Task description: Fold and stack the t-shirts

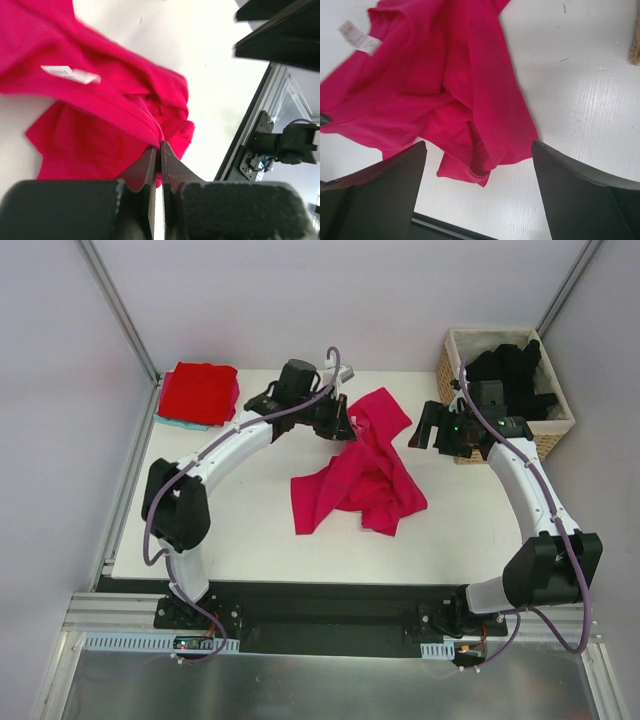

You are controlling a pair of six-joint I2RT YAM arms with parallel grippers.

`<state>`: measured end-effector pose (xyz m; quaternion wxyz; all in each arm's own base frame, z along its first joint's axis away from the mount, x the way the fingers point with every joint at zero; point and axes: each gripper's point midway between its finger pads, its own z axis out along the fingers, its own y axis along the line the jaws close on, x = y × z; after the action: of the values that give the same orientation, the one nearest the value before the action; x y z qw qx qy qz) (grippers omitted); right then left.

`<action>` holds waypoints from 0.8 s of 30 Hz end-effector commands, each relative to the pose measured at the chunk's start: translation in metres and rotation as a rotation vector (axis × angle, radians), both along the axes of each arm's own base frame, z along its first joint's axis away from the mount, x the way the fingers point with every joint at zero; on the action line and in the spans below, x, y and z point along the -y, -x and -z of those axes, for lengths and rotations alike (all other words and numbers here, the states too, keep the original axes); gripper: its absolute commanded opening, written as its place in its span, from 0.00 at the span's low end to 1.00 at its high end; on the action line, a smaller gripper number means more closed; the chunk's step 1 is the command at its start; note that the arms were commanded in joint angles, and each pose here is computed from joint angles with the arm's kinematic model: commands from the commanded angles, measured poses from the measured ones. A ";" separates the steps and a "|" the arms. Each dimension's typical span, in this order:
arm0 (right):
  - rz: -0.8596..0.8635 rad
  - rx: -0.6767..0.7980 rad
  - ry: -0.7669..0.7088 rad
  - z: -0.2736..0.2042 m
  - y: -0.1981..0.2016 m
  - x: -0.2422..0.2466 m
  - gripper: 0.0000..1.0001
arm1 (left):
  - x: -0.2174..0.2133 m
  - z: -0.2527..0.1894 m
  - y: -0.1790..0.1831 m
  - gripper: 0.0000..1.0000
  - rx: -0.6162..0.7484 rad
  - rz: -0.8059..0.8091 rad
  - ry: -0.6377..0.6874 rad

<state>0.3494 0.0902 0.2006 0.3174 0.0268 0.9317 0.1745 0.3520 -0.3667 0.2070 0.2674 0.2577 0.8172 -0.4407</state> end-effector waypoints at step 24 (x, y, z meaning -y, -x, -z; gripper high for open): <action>-0.112 0.102 -0.158 -0.044 -0.007 -0.059 0.86 | -0.295 -0.245 0.063 0.00 0.638 -0.864 -0.315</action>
<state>0.3440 0.1350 0.2146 0.3151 0.0037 0.9159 0.2487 0.2957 -0.1170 0.4432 0.5994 0.1028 0.7778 -0.1588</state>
